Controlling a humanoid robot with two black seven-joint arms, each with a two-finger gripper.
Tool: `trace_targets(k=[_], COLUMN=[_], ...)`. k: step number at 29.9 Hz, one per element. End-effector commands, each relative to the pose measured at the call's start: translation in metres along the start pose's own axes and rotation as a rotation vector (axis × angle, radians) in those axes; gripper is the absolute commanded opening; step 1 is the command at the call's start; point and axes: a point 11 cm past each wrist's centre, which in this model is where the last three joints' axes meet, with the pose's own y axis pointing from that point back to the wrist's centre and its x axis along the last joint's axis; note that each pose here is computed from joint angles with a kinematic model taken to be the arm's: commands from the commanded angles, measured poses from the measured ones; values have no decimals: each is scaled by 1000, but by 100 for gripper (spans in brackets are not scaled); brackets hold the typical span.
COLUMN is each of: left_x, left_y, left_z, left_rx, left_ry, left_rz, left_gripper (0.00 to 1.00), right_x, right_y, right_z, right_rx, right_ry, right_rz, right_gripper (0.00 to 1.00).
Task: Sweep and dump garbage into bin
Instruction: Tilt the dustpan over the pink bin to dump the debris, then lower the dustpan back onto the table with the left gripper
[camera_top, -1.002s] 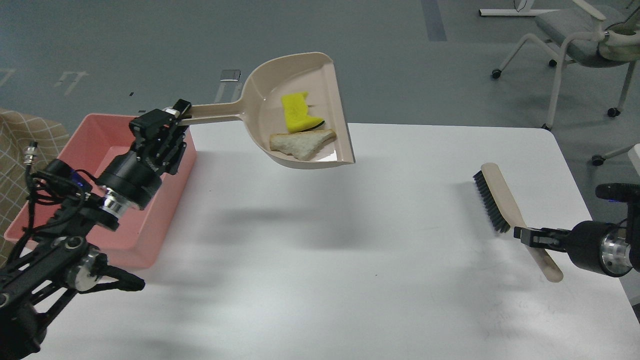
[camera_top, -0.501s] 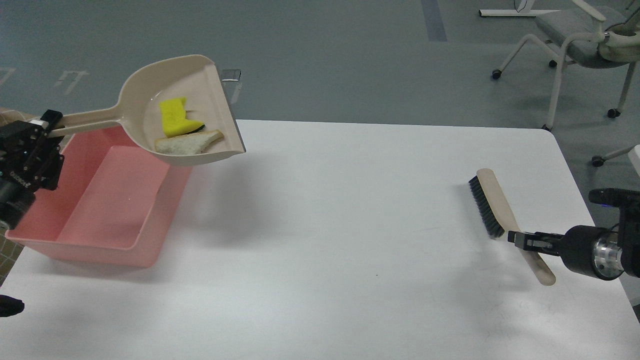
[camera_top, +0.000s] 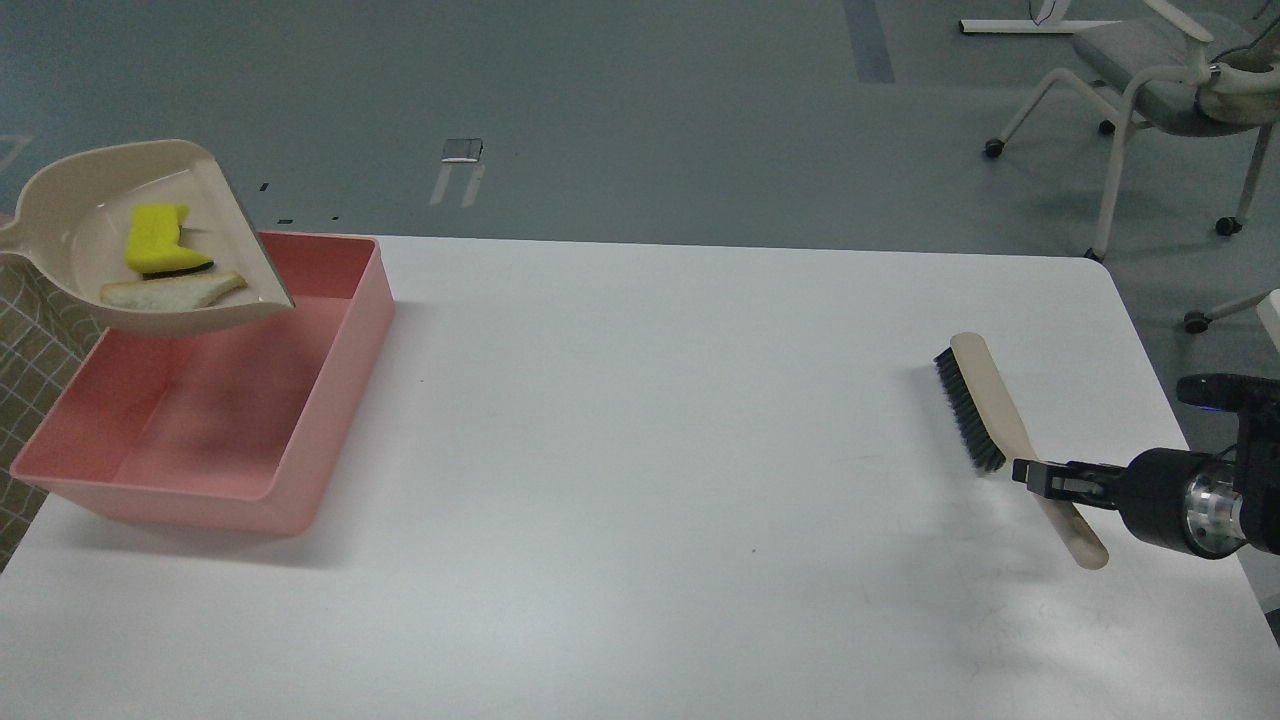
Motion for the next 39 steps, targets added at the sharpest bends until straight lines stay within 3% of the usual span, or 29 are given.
trace_targets(k=[1,8,16,21,32,39], left_x=[8,-13,-28,-28,-28,-31], left_y=[-2,-11,-30,-38,-41,-57], left_z=[13,14,42,105,140,205], left_rx=[27,83,19,-65,-96,-267], left_ry=[-124,-383,-525,-669,-792,-709], left_rz=[-41,-190,-257,-318,-337,-283], left_gripper=[21,22,22,22,22,25], right_x=[-3,-8,-22,-21,-26,-28], right_y=[0,2,-1,-2,-1,0], right_z=[-1,5,1,0,3,5], right_rx=[1,-15,2,7,5,0], right_ry=[2,-4,-13,-15,-34,-44], right_rz=[-5,-16,-44,-41,-39,-32], right_gripper=[3,2,2,3,3,3])
